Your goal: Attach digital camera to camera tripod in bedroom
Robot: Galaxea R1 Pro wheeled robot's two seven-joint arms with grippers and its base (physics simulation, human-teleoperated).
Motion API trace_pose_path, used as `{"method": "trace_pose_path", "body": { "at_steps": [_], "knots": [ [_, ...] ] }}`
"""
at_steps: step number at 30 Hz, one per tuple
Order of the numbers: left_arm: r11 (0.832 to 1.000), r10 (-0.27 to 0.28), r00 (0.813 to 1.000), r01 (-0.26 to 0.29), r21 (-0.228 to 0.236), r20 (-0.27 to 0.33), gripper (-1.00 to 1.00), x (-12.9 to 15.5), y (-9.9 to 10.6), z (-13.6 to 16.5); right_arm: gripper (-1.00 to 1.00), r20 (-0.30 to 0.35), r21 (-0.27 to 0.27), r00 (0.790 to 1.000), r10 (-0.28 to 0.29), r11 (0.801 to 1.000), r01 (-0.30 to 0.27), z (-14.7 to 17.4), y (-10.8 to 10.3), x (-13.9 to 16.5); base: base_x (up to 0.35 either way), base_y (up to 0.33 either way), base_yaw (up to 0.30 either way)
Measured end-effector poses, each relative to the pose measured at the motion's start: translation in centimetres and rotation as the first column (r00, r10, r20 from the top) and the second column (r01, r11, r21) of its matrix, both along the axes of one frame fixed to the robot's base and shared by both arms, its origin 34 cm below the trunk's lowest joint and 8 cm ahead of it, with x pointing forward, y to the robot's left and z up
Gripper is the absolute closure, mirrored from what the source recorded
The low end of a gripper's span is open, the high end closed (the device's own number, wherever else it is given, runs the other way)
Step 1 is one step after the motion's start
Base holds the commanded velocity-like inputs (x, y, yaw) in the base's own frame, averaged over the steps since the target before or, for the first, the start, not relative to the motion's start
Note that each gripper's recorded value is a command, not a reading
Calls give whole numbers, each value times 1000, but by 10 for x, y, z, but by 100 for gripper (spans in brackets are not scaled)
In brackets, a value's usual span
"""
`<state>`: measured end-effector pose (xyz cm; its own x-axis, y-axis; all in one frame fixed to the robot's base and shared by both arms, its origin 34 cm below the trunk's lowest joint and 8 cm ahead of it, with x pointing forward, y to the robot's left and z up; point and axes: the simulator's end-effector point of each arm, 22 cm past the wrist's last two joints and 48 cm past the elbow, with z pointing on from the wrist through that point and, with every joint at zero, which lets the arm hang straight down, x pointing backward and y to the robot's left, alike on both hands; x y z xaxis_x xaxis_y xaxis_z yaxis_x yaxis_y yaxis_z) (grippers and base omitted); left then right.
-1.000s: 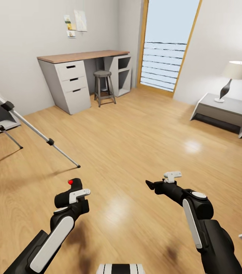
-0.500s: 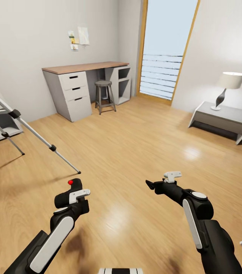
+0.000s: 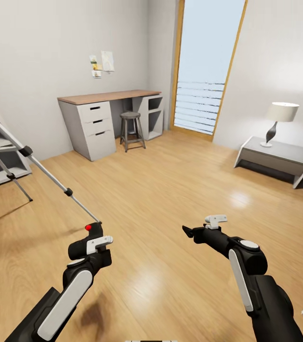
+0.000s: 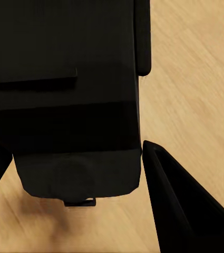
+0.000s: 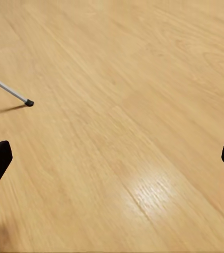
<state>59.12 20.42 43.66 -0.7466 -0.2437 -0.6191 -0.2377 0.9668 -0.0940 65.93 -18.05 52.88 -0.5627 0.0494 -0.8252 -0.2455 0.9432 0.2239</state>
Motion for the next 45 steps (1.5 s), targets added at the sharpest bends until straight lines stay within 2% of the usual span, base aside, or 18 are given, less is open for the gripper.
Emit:
{"method": "trace_pose_path", "body": {
  "at_steps": [23, 45],
  "knots": [
    [1000, 1, 996, -1, 1, 94, 100, 4, 1, 51, -100, 91, 1, 996, 0, 1000, 0, 56, 1, -6, 0, 0, 0],
    [1000, 6, 986, -7, 6, 167, 100, 3, 3, 91, -100, 181, 0, 984, 0, 1000, 0, 110, 0, -15, 0, 0, 0]
  ]
}}
